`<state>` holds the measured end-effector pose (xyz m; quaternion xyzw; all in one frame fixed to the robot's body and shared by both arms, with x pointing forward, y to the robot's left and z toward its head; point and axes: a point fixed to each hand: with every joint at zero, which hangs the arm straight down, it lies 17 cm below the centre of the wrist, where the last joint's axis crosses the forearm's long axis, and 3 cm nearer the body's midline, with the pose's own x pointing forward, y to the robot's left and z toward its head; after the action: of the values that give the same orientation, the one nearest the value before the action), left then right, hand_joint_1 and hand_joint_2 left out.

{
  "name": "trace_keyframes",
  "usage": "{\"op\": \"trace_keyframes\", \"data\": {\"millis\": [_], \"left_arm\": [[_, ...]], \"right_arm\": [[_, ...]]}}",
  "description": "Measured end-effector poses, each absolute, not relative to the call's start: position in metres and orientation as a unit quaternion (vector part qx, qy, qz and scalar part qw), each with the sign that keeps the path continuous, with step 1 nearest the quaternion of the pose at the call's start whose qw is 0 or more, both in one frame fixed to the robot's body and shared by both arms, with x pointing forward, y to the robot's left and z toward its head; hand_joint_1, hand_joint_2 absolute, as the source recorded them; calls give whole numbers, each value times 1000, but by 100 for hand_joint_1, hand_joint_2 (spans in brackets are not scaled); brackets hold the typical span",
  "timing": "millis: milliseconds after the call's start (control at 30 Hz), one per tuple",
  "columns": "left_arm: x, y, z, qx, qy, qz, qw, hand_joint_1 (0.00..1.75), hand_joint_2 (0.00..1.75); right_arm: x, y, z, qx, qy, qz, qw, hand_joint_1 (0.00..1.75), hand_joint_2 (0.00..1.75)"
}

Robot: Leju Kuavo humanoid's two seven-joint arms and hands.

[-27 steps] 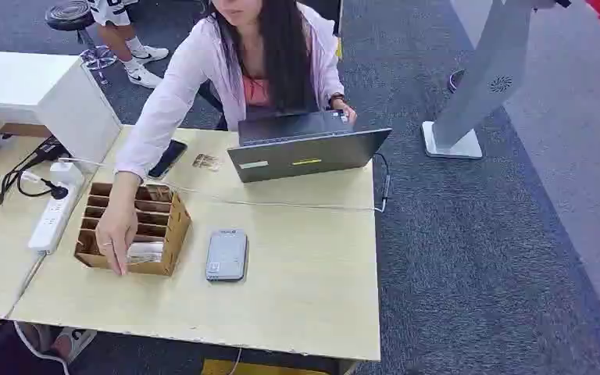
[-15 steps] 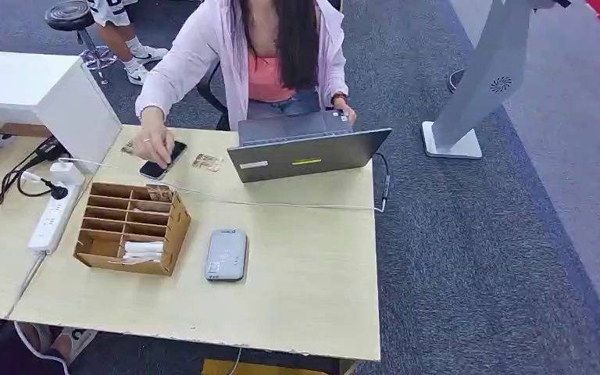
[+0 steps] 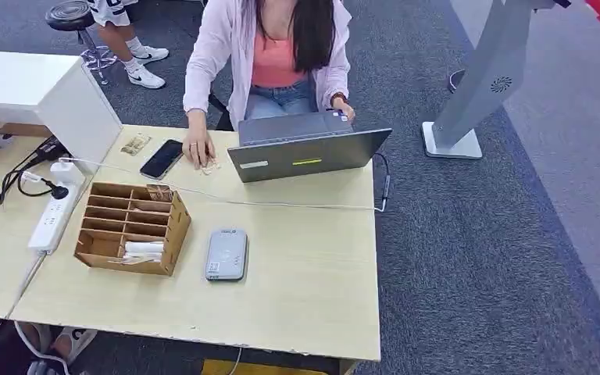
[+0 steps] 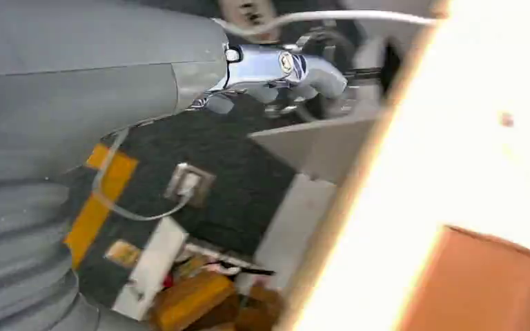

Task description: Pass the card to the sensor for recognition and then transmit it.

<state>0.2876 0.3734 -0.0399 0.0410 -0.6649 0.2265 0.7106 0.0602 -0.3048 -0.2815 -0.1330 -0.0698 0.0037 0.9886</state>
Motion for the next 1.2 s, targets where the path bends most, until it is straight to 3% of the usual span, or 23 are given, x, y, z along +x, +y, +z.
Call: {"op": "trace_keyframes", "data": {"millis": [167,300,433,633,767,1000,1200], "left_arm": [[299,372,22,48,-727,183,660,0,175],[318,354,164,37,-844,117,522,0,175],[336,352,212,67,-866,72,490,0,175],[444,394,271,270,-841,-35,467,0,175],[482,400,296,286,-843,-58,453,0,175],[494,405,296,308,-830,-84,456,0,175],[581,433,342,571,-660,-243,423,0,175]], "right_arm": [[56,-302,-282,-133,-58,3,989,0,175],[48,-299,-283,-135,-35,54,989,0,175],[56,-293,-282,-128,-41,74,988,0,175],[72,-285,-281,-113,-57,116,985,0,175],[76,-283,-281,-111,-61,125,984,0,175],[73,-282,-281,-109,-60,129,984,0,175],[79,-275,-280,-98,-70,173,977,0,175]]}}
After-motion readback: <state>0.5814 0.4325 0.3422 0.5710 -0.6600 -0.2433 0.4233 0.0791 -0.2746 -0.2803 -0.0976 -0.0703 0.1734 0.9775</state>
